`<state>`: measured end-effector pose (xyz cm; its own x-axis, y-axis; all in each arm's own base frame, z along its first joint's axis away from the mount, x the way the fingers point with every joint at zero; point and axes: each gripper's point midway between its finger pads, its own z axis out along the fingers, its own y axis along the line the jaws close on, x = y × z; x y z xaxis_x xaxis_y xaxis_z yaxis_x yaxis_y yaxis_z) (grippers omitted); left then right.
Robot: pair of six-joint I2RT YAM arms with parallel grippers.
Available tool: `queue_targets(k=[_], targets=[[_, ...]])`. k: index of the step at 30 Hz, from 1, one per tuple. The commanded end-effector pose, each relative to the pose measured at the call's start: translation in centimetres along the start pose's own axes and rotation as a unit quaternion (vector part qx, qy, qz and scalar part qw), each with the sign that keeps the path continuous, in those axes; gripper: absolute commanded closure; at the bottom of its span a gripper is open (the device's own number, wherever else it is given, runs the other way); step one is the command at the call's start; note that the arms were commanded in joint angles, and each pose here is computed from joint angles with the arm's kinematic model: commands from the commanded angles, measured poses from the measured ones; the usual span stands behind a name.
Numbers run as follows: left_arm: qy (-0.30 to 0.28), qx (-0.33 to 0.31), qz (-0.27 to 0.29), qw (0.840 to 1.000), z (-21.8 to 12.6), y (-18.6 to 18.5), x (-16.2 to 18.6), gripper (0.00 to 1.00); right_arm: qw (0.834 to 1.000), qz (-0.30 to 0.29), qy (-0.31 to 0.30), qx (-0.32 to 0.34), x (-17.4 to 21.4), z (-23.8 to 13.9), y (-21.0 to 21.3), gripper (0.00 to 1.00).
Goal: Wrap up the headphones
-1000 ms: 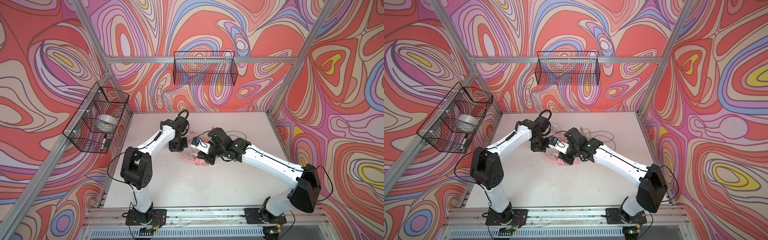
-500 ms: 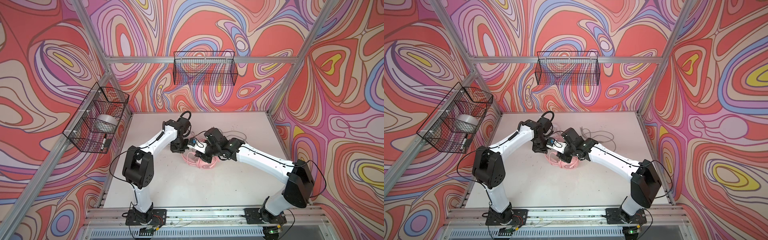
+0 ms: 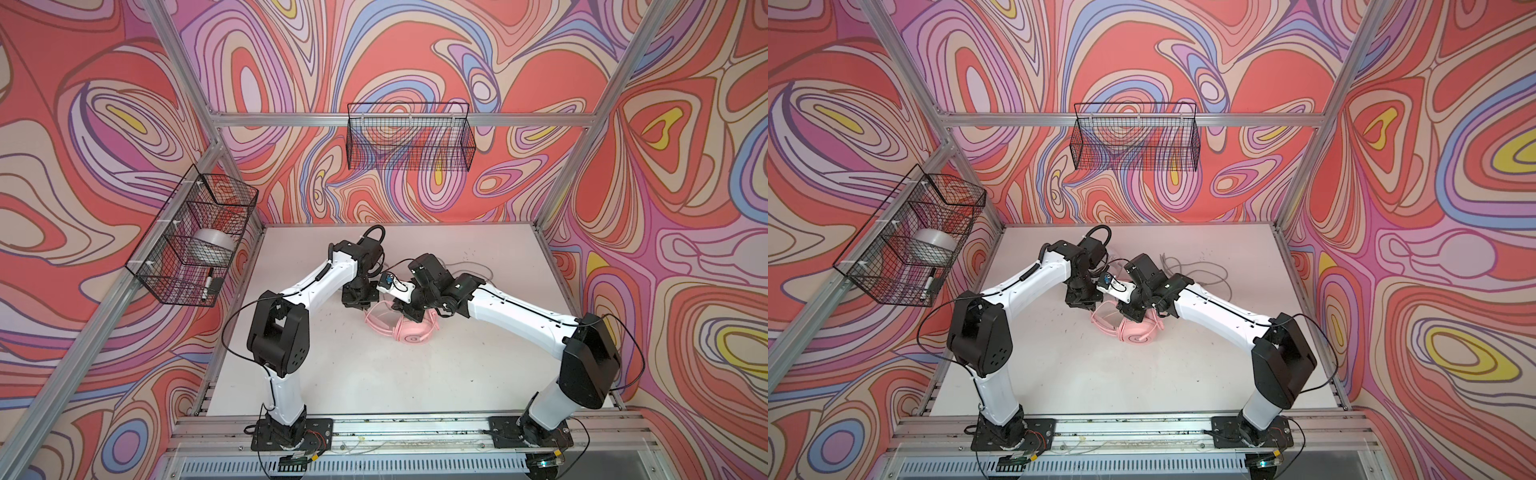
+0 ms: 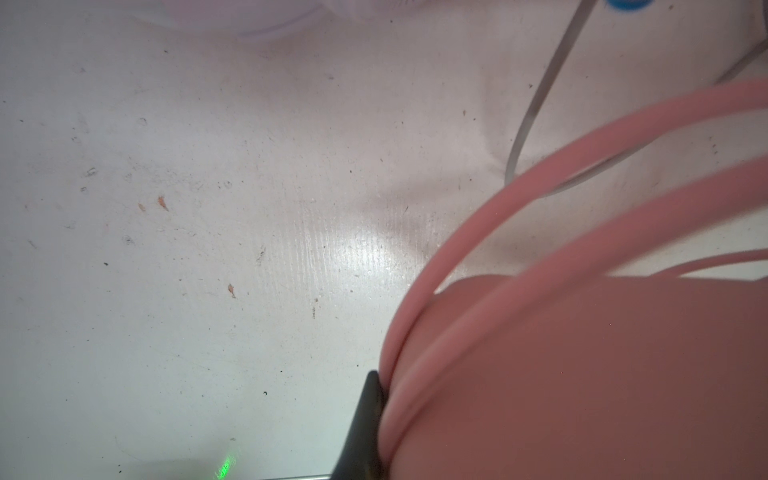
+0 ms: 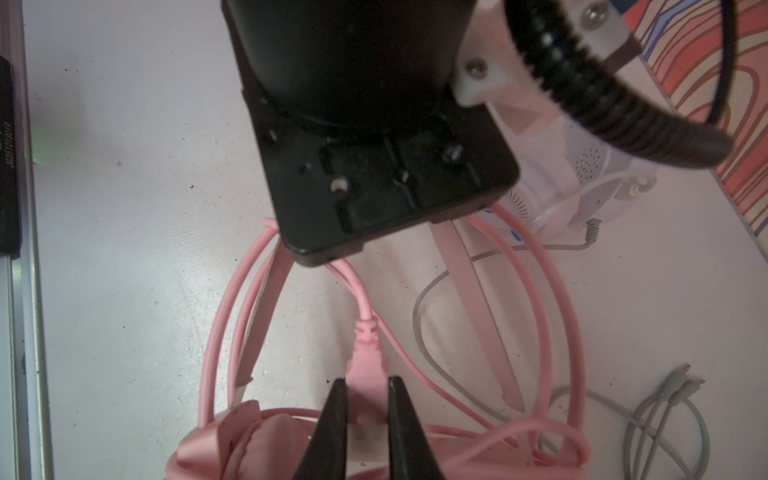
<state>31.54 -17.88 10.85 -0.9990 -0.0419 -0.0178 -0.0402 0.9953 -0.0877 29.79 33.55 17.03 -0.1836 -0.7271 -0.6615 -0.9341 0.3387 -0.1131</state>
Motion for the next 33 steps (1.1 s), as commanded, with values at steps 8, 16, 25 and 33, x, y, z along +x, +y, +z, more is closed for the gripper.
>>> queue_targets(k=[8,16,25,33], targets=[[-0.009,0.004,-0.018,1.0,-1.4,-0.4,-0.4,1.0,0.997,-0.066,-0.024,-0.017,0.6,-4.7,1.8,1.0],[-0.026,0.029,-0.039,0.998,-1.9,-1.5,-1.8,1.0,0.99,-0.108,0.055,-0.071,4.2,-7.2,4.3,1.0],[-0.032,0.059,-0.061,0.996,-2.0,-2.5,-2.8,1.0,0.986,-0.127,0.082,-0.065,5.3,-8.6,4.7,1.0],[-0.044,0.029,-0.071,0.996,-2.2,-1.3,-3.1,1.0,0.977,-0.175,0.098,-0.066,5.3,-8.9,5.2,1.0]])
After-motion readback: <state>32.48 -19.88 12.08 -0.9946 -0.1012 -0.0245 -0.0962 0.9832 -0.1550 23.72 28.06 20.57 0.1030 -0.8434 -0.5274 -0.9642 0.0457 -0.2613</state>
